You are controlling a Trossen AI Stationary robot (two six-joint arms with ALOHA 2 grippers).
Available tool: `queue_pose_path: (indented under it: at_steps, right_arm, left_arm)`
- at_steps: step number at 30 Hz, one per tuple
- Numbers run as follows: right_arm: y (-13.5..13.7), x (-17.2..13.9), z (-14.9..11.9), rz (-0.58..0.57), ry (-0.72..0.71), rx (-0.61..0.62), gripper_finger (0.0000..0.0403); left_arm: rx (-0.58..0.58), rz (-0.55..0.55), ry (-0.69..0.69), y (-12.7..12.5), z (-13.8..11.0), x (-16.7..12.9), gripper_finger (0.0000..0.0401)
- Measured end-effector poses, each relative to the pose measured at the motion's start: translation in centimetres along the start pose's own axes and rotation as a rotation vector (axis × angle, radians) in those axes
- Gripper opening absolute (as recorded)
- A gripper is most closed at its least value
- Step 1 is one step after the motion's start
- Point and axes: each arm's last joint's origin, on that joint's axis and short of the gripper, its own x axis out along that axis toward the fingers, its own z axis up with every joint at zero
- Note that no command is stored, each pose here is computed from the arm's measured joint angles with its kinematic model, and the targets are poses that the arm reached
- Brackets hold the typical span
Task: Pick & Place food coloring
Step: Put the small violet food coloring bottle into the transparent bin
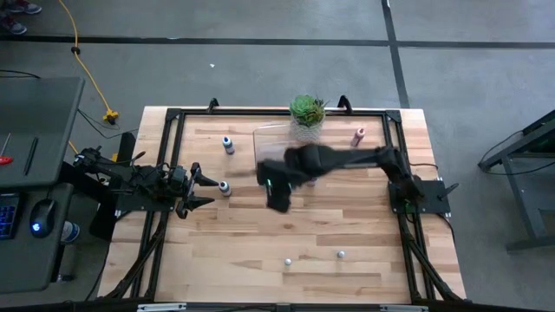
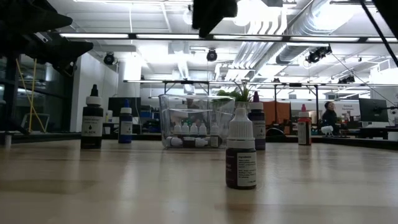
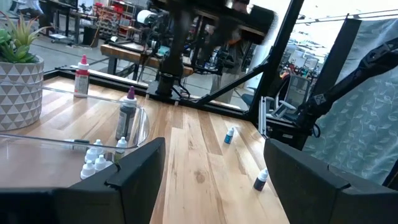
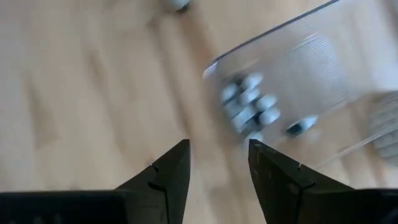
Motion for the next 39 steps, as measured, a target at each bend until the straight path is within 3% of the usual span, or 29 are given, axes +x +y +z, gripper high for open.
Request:
queue_pose_path:
  at_steps: [7,18,30,39]
  right_arm:
    - [4.6,-1.4,-3.6,0.032,0.106,-0.097,0.0152]
    - [10.7,-3.4,-8.3,0.09,0.114,-0.275,0.0152]
    - [14.1,-2.5,-11.3,0.159,0.139,-0.288,0.0152]
    - [17.0,-0.9,-13.2,0.26,0.073,-0.493,0.0152]
  left_arm:
    - [0.0,0.0,0.0,0.0,0.0,0.0,0.0271]
    - [0.0,0.0,0.0,0.0,0.0,0.0,0.0271]
    - [0.0,0.0,0.0,0.0,0.0,0.0,0.0271]
    - [0.0,0.0,0.0,0.0,0.0,0.0,0.0271]
